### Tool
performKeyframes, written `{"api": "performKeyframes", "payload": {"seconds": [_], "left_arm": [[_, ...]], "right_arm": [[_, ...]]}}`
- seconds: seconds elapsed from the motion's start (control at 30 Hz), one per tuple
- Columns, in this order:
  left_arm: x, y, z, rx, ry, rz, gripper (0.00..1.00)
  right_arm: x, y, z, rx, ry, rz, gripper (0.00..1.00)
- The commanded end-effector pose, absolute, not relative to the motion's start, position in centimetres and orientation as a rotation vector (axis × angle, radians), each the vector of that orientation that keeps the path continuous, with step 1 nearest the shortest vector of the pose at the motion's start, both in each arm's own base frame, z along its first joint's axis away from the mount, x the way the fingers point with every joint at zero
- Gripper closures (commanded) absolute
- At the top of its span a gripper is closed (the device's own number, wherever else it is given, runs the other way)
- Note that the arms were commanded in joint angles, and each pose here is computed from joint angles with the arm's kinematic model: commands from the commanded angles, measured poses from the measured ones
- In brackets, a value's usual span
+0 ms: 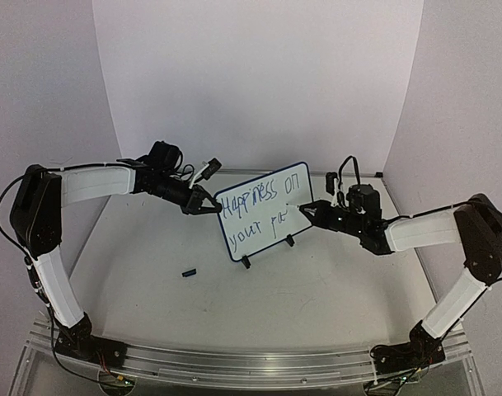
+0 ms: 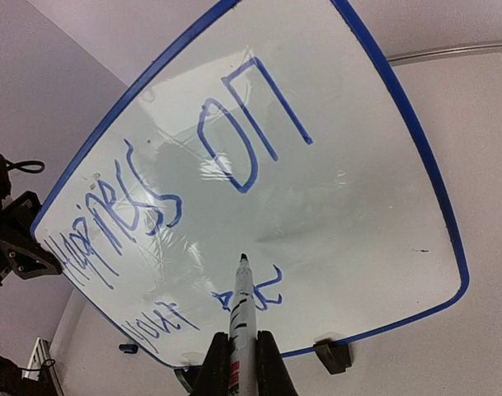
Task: Write a sentence on the whiteboard
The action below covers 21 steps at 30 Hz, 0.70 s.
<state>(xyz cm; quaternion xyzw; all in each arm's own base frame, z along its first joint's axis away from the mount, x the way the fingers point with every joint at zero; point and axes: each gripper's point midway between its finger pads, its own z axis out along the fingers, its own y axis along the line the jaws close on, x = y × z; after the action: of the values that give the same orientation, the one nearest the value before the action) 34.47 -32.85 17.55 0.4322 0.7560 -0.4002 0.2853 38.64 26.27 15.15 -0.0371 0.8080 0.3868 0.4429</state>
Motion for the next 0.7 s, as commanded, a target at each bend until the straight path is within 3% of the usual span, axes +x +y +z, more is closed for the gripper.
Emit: {"api": "performKeyframes", "payload": {"seconds": [0.0,0.67], "left_arm": [[33.2,-32.2,13.9,1.213,2.149,-0.972,1.0],[33.2,-32.3,13.8,1.218,2.151,-0.964,1.0]], "right_arm": [[38.8,26.7,17.6,-0.139,1.929,0.991,1.0],[39.7,26.5,13.2,-0.084,2.03,0.943,1.0]]}}
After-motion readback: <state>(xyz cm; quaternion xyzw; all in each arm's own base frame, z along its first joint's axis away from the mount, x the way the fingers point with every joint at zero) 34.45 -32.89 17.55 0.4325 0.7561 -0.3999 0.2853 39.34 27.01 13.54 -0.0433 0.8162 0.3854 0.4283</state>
